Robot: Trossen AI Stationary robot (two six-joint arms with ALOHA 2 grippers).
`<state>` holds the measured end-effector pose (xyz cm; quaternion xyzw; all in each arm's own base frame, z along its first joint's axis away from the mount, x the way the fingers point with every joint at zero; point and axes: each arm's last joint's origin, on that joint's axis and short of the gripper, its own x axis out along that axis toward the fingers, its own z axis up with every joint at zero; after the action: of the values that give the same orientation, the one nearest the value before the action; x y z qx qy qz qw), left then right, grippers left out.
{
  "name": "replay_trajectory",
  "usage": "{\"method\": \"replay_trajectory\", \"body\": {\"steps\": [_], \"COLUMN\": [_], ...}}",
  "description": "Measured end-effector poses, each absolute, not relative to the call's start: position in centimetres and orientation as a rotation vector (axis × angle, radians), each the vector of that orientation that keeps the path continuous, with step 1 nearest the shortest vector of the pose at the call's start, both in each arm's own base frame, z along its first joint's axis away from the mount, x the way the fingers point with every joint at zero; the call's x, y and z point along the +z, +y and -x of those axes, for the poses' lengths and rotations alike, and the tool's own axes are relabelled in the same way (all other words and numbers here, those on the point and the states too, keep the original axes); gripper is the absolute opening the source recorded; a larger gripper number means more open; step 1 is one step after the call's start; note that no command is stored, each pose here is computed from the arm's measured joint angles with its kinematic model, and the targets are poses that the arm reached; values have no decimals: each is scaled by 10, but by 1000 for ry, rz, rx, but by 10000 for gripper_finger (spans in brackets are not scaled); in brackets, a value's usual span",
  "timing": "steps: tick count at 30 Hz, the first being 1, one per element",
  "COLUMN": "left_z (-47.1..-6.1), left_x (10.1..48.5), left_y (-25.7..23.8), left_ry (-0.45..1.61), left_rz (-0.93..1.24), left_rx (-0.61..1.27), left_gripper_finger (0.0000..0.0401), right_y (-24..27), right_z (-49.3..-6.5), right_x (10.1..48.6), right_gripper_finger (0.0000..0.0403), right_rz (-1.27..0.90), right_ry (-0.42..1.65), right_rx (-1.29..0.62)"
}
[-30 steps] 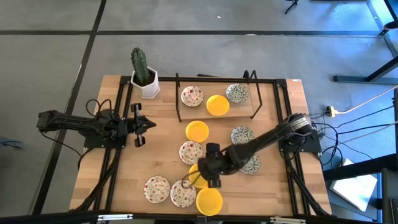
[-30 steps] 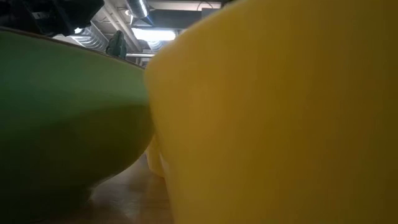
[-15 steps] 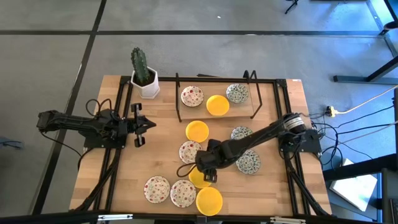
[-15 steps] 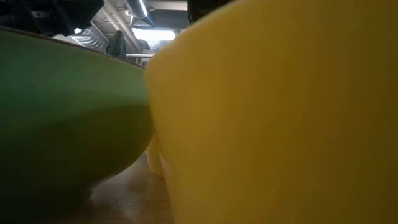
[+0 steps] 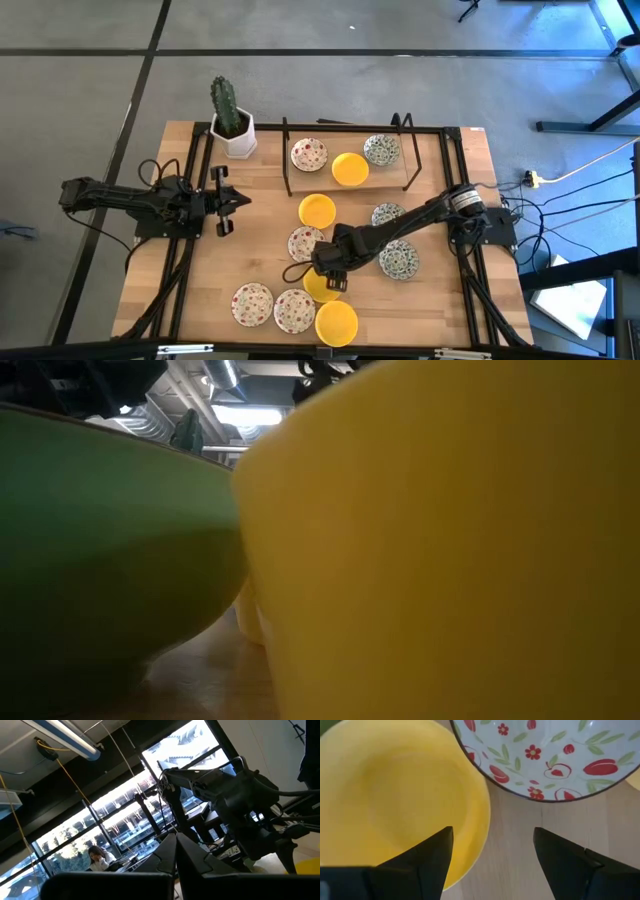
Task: Pick & Place Mini bowls
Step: Stack the yellow bowl on the yellow bowl on the shelf
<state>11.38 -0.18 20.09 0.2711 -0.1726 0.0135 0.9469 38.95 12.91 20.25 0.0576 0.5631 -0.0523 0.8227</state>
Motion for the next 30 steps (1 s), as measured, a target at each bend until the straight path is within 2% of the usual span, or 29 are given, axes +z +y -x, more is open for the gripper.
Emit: {"method": "replay_trajectory", "body": {"steps": [18, 24, 27, 30], "left_z": [-114, -114, -114, -114], "left_x": [201, 201, 201, 201], "left_y": [-2, -2, -2, -2], "left_ry": [-351, -350, -350, -350], "left_rz": [-544, -544, -544, -544], "left_rx": [27, 27, 27, 27], "left_gripper_finger": [2, 6, 8, 5], "right_y": [129, 125, 123, 122], "right_z": [-390, -386, -385, -386], "right_x": [196, 182, 179, 179], "right_gripper_finger": [275, 274, 260, 228], "right_rz": [-115, -115, -108, -99], "right_ry": [1217, 1234, 1238, 1229], "right_rx": [-132, -132, -143, -153]}}
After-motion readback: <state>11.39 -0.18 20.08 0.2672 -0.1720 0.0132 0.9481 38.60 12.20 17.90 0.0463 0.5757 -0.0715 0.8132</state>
